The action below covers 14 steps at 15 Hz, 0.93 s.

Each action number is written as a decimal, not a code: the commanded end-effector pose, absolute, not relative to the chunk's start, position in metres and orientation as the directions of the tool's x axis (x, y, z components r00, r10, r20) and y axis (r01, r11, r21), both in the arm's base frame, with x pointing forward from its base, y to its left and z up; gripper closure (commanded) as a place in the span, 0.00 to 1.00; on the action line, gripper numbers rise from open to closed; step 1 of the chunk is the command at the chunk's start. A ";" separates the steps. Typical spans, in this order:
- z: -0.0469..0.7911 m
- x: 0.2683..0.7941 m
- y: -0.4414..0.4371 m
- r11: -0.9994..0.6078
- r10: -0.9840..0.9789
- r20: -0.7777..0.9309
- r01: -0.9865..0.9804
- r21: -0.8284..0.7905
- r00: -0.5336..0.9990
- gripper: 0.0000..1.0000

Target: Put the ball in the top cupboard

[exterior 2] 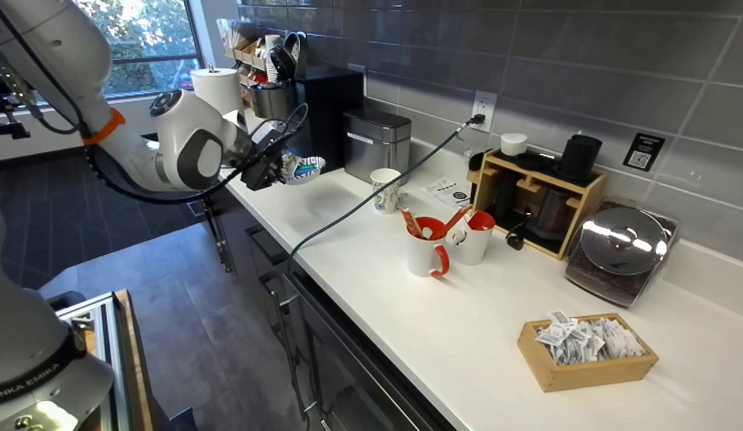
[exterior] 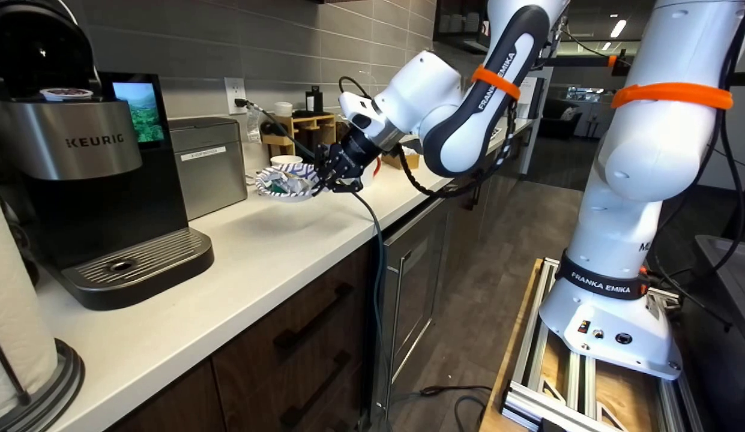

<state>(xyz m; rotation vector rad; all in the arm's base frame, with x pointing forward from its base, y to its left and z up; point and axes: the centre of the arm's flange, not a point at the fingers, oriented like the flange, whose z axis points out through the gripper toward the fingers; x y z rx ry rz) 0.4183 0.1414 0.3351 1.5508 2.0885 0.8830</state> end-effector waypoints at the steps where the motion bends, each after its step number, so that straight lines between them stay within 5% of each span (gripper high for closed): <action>1: 0.415 0.418 0.142 0.189 0.962 0.017 0.713 0.675 -0.271 0.99; 14: 0.502 0.435 0.178 0.033 0.967 0.155 0.703 0.710 -0.201 0.99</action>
